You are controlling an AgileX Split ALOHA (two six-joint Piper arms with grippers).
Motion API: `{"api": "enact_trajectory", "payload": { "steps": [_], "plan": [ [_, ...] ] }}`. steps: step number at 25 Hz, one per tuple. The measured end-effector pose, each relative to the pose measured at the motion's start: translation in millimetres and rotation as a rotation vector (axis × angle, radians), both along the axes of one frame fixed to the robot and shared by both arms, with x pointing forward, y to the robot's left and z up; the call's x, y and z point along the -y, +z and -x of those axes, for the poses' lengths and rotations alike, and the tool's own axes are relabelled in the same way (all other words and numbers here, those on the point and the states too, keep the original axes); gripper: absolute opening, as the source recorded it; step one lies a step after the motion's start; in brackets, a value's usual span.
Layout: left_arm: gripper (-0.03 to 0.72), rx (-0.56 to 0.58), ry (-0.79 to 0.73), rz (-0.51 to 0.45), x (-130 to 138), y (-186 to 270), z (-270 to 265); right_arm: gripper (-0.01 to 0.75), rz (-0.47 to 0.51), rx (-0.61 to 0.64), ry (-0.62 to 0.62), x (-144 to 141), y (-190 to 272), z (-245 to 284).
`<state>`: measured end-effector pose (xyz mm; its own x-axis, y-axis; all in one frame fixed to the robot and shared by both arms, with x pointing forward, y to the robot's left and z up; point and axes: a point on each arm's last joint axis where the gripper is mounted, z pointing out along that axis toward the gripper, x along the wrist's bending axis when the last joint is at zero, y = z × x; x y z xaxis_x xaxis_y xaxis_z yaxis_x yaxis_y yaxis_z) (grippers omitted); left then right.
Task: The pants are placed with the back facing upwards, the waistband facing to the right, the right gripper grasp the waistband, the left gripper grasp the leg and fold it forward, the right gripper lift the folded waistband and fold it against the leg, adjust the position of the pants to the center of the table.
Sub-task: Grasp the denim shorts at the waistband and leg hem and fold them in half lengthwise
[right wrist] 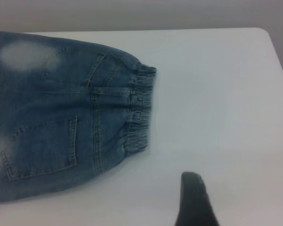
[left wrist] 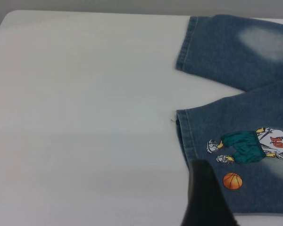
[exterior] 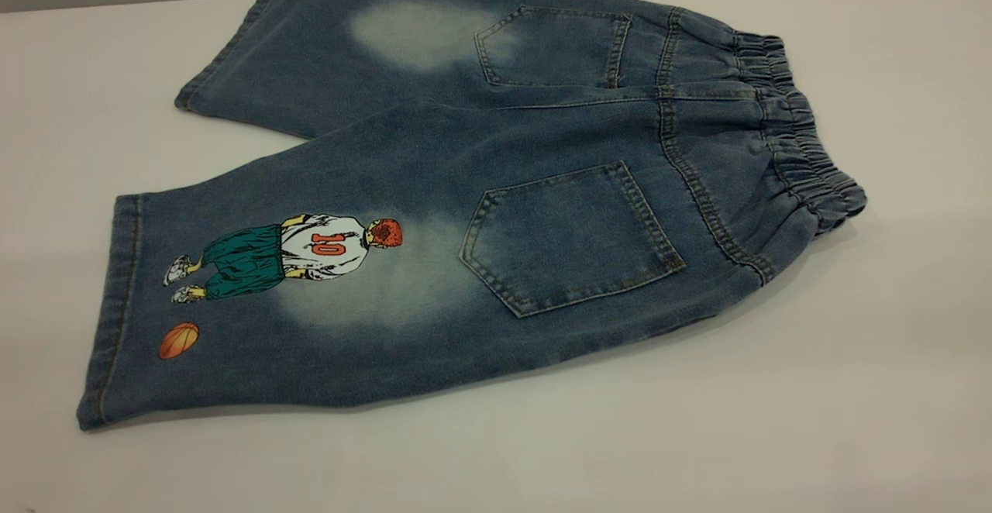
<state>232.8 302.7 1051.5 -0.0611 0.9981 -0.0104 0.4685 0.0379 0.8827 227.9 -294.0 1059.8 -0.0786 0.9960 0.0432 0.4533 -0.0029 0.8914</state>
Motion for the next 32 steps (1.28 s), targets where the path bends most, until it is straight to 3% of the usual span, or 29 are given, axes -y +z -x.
{"api": "enact_trajectory", "payload": {
  "steps": [7,15,22,27,32],
  "plan": [
    [0.388,-0.01,-0.023,-0.047,-0.4,8.5,-5.1,0.382,-0.016,0.112,0.001,-0.6,12.9,-2.5],
    [0.388,-0.025,-0.058,-0.115,-2.4,67.9,-55.0,0.382,-0.056,0.068,0.016,-4.9,55.8,-39.1],
    [0.388,-0.181,-0.126,-0.125,-1.8,63.7,-133.0,0.382,-0.066,-0.088,0.015,-8.5,48.0,-110.1],
    [0.388,-0.296,-0.215,-0.061,5.4,40.6,-173.6,0.382,-0.069,-0.182,0.033,-12.4,29.3,-162.3],
    [0.388,-0.421,-0.283,0.009,11.7,11.7,-200.8,0.382,-0.087,-0.357,0.04,-16.2,-5.7,-203.7]
  ]
}}
